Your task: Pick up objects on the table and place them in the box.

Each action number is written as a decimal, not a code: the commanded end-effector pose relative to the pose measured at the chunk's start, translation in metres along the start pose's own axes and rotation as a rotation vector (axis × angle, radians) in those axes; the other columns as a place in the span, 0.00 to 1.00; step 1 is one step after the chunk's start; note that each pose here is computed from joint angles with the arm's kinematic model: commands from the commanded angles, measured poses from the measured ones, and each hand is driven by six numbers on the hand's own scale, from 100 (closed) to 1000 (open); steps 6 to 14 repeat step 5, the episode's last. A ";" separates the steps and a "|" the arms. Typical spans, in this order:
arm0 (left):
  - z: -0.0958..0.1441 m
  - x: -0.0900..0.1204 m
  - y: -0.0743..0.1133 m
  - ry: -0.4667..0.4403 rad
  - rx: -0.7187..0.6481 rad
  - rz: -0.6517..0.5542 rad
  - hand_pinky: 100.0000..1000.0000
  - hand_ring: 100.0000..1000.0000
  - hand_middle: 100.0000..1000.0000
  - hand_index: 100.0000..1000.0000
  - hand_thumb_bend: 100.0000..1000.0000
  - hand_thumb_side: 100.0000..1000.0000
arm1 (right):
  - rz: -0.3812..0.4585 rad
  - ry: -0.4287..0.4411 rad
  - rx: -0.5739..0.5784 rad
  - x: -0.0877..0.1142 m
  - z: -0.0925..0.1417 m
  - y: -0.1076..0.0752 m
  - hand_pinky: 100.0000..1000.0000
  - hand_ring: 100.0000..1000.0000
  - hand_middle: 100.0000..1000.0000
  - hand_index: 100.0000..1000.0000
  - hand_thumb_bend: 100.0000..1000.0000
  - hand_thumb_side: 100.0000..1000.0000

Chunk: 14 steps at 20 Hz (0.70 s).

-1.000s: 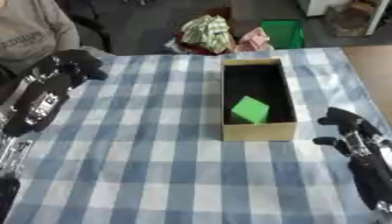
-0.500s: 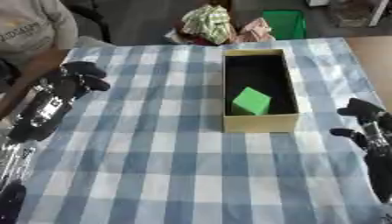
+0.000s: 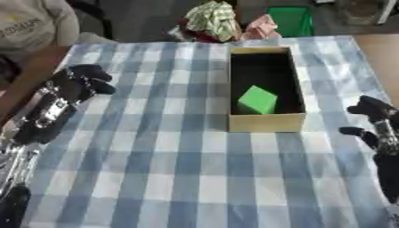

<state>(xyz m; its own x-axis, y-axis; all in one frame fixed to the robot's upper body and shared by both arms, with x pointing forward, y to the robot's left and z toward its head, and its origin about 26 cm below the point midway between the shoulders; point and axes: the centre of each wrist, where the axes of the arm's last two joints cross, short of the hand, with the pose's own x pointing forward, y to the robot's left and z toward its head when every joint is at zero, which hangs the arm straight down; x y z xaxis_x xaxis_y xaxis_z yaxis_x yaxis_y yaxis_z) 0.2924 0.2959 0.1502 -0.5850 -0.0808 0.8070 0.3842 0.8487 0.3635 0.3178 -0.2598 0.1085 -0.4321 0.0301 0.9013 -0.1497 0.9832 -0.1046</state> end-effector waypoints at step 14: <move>0.001 0.001 0.002 0.017 -0.001 -0.010 0.80 0.70 0.70 0.84 0.00 0.62 | 0.015 -0.021 0.003 0.006 -0.002 -0.001 0.61 1.00 0.64 0.81 0.00 0.63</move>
